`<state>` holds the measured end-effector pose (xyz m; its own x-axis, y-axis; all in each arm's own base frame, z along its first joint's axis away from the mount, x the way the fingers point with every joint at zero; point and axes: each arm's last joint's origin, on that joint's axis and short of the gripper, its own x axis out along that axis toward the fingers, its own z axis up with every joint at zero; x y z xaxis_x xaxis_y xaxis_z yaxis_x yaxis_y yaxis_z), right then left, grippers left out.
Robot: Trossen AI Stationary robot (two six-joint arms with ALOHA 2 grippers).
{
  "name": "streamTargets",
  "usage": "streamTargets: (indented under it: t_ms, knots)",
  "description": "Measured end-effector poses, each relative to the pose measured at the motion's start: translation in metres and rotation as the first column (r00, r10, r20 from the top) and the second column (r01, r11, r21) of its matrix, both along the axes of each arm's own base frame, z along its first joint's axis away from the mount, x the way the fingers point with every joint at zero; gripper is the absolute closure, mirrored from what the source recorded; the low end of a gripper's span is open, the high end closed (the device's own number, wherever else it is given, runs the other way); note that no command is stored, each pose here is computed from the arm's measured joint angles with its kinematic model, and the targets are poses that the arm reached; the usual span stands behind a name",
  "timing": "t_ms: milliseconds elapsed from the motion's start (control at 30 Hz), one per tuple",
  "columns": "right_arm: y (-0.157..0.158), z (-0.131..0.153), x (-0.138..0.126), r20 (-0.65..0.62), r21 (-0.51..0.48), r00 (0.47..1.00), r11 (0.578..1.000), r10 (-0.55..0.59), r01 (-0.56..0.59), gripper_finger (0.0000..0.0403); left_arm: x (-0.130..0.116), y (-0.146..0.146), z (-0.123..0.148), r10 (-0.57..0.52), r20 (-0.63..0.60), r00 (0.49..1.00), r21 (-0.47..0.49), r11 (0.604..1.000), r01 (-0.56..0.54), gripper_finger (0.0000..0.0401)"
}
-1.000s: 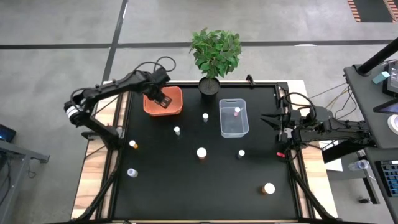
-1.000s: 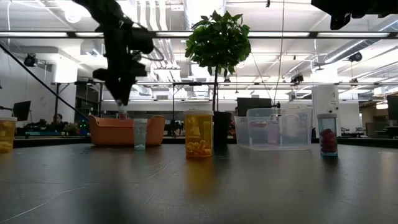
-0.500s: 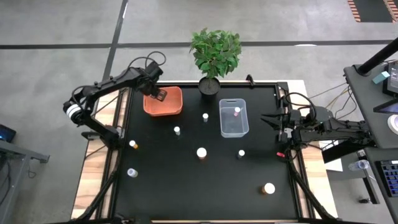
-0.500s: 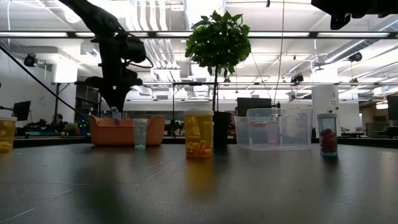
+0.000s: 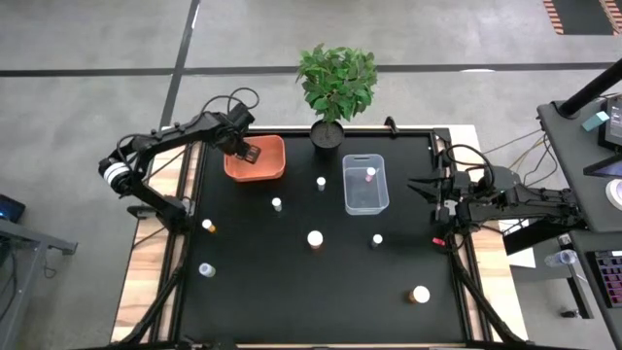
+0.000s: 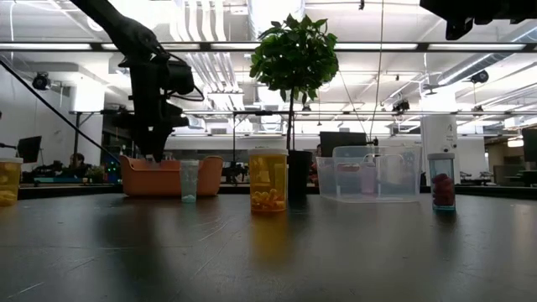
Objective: Pick and place medicine bottles into bin by pill shape (circle, oval)
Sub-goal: Put the blue tablet pill bottle into the orange bin
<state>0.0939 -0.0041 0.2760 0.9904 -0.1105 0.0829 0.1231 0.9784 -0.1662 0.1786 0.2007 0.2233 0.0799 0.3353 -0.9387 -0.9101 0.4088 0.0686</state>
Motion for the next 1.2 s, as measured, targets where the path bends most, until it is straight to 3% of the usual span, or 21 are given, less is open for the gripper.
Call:
streamTargets:
  t_ms: [333,1200]
  knots:
    - [0.0000,0.0000,0.0000,0.000,0.000,1.000,1.000,0.000,0.000,0.0344,0.0019,0.0029,-0.0020,0.006,0.018,1.000,0.045,0.999,-0.007,0.0303]
    - [0.0000,0.0001,0.0000,0.000,0.000,1.000,1.000,0.000,0.000,0.0344,0.0022,0.0025,-0.0075,0.039,0.014,0.999,0.028,0.999,-0.039,0.0303]
